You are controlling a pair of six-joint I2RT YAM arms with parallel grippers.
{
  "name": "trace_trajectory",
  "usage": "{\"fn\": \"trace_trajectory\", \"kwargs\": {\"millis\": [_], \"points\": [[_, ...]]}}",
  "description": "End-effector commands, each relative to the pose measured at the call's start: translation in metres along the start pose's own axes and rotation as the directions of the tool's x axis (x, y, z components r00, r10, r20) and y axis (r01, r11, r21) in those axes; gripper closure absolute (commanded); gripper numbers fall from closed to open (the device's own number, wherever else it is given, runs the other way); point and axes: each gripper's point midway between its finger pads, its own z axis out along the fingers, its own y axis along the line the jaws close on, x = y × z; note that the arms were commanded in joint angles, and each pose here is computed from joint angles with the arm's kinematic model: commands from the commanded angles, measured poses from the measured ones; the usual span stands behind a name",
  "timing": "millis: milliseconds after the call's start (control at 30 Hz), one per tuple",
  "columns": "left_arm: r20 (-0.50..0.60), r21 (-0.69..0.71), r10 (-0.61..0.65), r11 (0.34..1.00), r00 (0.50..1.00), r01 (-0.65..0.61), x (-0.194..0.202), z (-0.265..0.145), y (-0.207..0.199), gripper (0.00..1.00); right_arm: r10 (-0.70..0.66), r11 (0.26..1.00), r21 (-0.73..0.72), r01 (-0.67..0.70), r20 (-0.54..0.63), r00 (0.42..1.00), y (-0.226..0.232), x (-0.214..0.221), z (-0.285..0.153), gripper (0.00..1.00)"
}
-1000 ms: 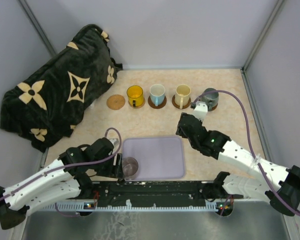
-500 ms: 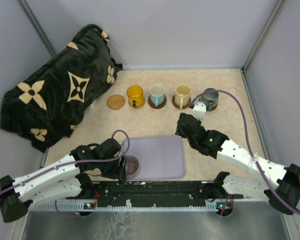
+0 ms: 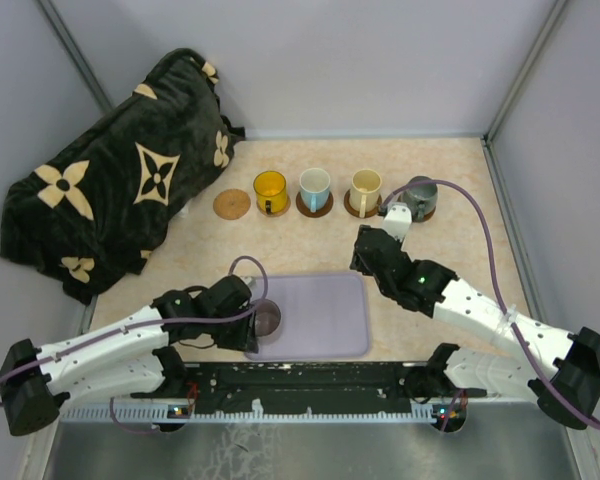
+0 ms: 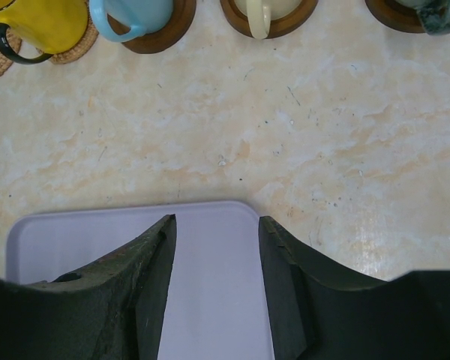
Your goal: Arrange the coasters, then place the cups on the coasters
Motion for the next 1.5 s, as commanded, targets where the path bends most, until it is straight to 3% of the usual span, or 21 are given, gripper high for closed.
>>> {"fn": "trace_trajectory", "kwargs": {"millis": [0, 100, 233, 333, 800, 933, 1467], "points": [[0.080, -0.017, 0.005, 1.000, 0.997, -0.004, -0.018, 0.007, -0.003, 0.58, 0.040, 0.999, -0.031, -0.039, 0.048, 0.998, 0.010, -0.017, 0.000, 0.51], [0.098, -0.038, 0.011, 0.999, 0.995, -0.007, -0.023, 0.011, -0.001, 0.59, 0.044, 0.999, -0.029, -0.042, 0.047, 0.998, 0.008, -0.016, -0.001, 0.51], [0.115, -0.072, 0.020, 0.997, 0.993, -0.011, -0.026, 0.016, 0.004, 0.69, 0.045, 0.999, -0.031, -0.044, 0.049, 0.998, 0.008, -0.017, -0.002, 0.51], [0.121, -0.094, 0.030, 0.995, 0.992, -0.018, -0.029, 0.019, 0.007, 0.68, 0.044, 0.999, -0.033, -0.042, 0.048, 0.998, 0.008, -0.017, -0.002, 0.51], [0.179, -0.148, 0.064, 0.988, 0.982, -0.038, -0.046, 0.016, 0.004, 0.51, 0.057, 0.997, -0.053, -0.054, 0.049, 0.997, 0.011, -0.018, -0.003, 0.51], [0.212, -0.174, 0.111, 0.982, 0.971, -0.074, -0.054, 0.013, 0.004, 0.35, 0.063, 0.997, -0.057, -0.060, 0.051, 0.997, 0.011, -0.018, -0.004, 0.51], [0.272, -0.261, 0.191, 0.958, 0.943, -0.119, -0.058, 0.030, 0.015, 0.39, 0.064, 0.996, -0.064, -0.061, 0.039, 0.997, 0.011, -0.015, -0.005, 0.51]]}}
